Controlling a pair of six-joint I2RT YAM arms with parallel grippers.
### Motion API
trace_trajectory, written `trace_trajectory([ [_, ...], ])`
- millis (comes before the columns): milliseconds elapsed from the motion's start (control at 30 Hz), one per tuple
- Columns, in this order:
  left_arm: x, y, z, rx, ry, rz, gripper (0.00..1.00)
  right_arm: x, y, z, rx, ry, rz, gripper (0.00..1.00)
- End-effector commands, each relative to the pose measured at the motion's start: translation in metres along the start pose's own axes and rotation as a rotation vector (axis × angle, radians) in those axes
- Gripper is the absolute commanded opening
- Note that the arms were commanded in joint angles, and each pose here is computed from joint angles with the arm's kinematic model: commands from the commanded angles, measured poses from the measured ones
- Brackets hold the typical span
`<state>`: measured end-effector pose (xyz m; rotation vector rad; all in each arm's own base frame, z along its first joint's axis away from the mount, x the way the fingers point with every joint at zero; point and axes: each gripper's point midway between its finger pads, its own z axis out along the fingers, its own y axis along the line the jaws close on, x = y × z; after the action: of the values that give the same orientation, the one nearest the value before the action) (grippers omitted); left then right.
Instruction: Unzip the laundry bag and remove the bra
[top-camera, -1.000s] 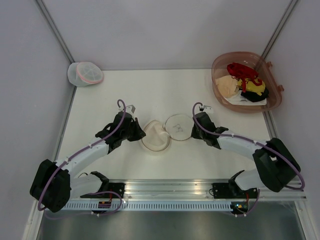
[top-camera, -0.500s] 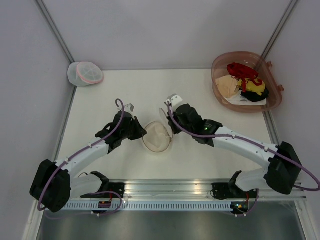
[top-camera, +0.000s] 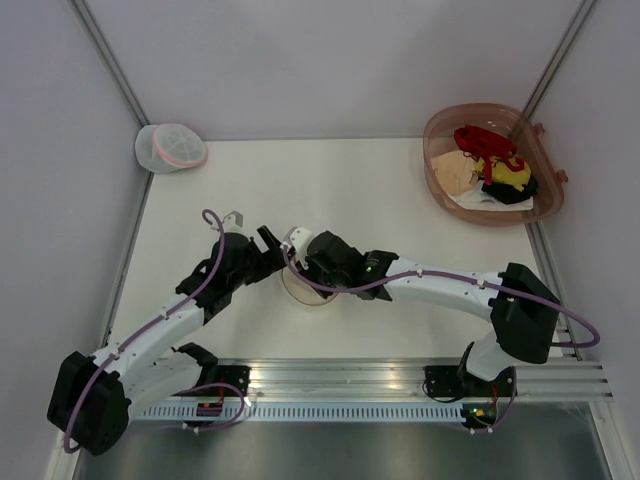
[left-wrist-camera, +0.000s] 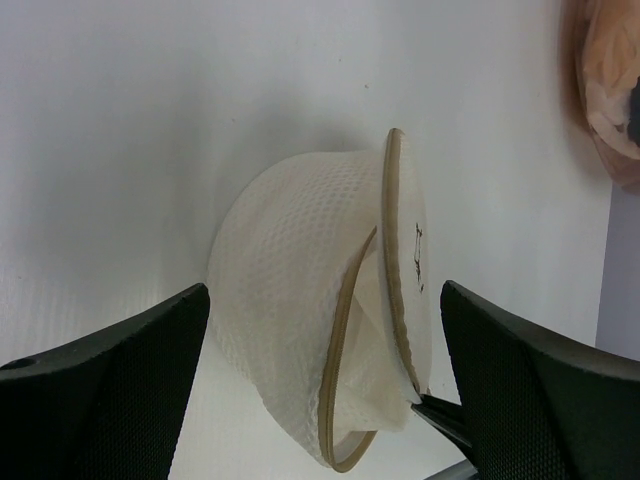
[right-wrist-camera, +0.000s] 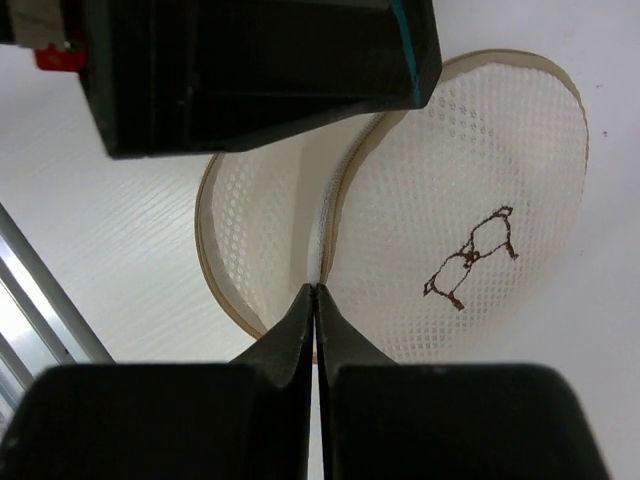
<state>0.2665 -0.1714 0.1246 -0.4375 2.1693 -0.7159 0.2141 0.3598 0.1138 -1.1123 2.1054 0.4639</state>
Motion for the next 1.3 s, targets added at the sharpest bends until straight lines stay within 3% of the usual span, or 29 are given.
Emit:
trace_trajectory([
  [0, -0.009, 0.0, 0.003, -0.001, -0.044, -0.06, 1.0, -0.027, 0.015, -0.005, -0.076, -0.076, -0.036, 0.0],
  [300, -0.004, -0.004, 0.018, 0.051, 0.002, -0.122, 0.99, -0.026, 0.055, -0.016, -0.304, -0.116, -0.064, 0.01],
  [467, 0.001, -0.02, 0.019, 0.119, 0.048, -0.119, 0.99, -0.024, 0.059, -0.017, -0.323, -0.115, -0.067, 0.0],
  [567, 0.005, -0.026, 0.02, 0.157, 0.075, -0.101, 0.86, -0.02, 0.061, -0.015, -0.335, -0.102, -0.065, 0.01],
  [600, 0.009, -0.029, 0.019, 0.177, 0.096, -0.09, 0.69, -0.019, 0.062, -0.015, -0.338, -0.099, -0.068, 0.0],
  [667, 0.012, -0.03, 0.02, 0.186, 0.115, -0.076, 0.48, -0.019, 0.061, -0.015, -0.335, -0.101, -0.068, 0.0],
  [700, 0.016, -0.03, 0.021, 0.189, 0.136, -0.072, 0.24, -0.018, 0.061, -0.015, -0.335, -0.099, -0.068, 0.0],
  [800, 0.022, -0.026, 0.023, 0.178, 0.17, -0.06, 0.02, -0.018, 0.058, -0.016, -0.321, -0.1, -0.066, 0.0],
  [867, 0.024, -0.025, 0.025, 0.173, 0.184, -0.054, 0.02, -0.019, 0.055, -0.018, -0.303, -0.105, -0.066, 0.05],
  [1033, 0.027, -0.025, 0.025, 0.186, 0.209, -0.037, 0.02, -0.025, 0.049, -0.027, -0.269, -0.145, -0.065, 0.02],
  [1067, 0.027, -0.025, 0.025, 0.186, 0.211, -0.036, 0.02, -0.025, 0.048, -0.027, -0.264, -0.142, -0.063, 0.06],
  [1100, 0.027, -0.025, 0.025, 0.186, 0.211, -0.032, 0.02, -0.026, 0.047, -0.027, -0.256, -0.141, -0.065, 0.35],
  [1133, 0.027, -0.024, 0.025, 0.186, 0.21, -0.028, 0.02, -0.024, 0.045, -0.028, -0.242, -0.126, -0.057, 0.51],
  [1167, 0.027, -0.025, 0.025, 0.188, 0.212, -0.025, 0.02, -0.028, 0.04, -0.031, -0.217, -0.134, -0.053, 0.73],
  [1267, 0.025, -0.022, 0.025, 0.185, 0.211, -0.016, 0.02, -0.041, 0.017, -0.046, -0.099, -0.204, 0.004, 0.97],
])
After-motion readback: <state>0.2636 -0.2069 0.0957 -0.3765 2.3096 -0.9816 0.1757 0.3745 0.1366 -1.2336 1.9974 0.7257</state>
